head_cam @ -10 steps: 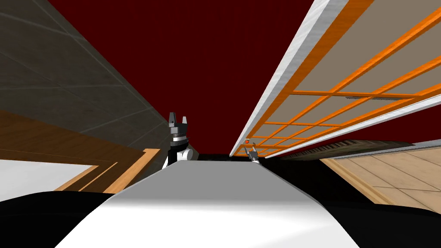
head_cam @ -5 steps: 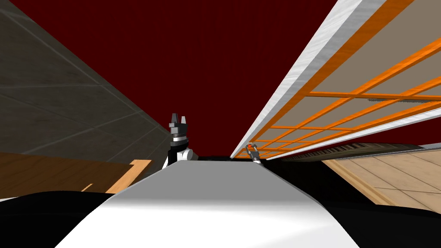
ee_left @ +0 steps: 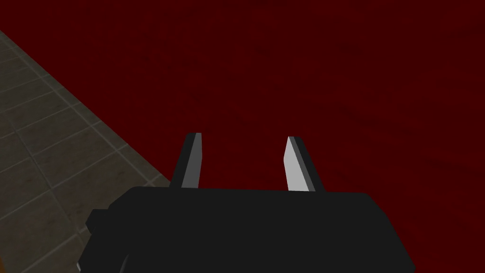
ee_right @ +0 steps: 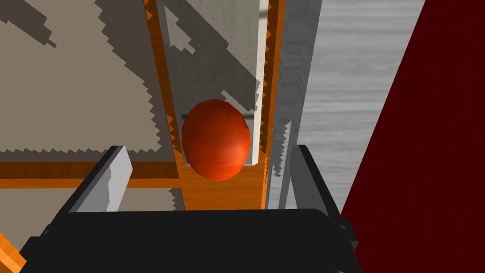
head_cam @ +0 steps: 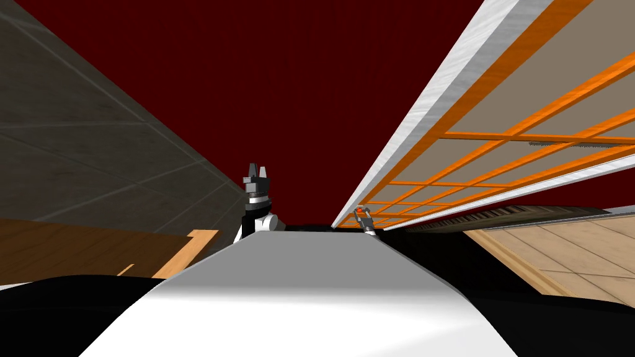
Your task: Pull the door open
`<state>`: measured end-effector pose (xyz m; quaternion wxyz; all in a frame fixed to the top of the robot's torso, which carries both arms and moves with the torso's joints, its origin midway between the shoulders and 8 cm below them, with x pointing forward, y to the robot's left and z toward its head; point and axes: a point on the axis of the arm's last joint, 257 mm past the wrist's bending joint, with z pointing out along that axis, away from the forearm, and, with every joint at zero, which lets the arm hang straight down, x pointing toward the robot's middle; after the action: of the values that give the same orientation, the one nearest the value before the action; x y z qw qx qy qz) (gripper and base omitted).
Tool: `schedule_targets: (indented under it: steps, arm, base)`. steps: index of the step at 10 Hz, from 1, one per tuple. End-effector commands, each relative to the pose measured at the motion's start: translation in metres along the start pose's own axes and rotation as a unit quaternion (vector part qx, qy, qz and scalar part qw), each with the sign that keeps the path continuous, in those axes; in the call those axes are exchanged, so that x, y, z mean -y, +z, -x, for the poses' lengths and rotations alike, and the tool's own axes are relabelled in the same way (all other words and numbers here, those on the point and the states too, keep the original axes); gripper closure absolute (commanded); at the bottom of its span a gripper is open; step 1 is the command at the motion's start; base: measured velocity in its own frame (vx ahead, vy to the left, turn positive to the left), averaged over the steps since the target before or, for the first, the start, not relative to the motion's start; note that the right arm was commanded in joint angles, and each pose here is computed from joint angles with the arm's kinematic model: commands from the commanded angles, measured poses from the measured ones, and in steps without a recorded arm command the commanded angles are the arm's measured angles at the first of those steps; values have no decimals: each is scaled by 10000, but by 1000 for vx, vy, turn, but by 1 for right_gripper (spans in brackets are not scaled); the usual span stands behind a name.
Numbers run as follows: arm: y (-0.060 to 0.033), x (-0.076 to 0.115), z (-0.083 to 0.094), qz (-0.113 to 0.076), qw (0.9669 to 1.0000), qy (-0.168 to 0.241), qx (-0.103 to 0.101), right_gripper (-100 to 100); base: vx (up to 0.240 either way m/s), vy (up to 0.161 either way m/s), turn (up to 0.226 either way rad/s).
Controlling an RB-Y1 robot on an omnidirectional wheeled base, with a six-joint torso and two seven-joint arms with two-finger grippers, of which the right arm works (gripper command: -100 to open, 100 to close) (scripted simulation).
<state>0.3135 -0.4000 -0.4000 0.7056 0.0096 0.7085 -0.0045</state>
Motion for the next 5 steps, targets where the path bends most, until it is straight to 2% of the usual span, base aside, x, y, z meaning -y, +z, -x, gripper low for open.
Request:
schedule_targets:
  steps: [1, 5]
  arm:
    - [0, 0, 0, 0, 10000, 0, 0, -100]
    - [0, 0, 0, 0, 10000, 0, 0, -100]
  base:
    - [0, 0, 0]
    - [0, 0, 0]
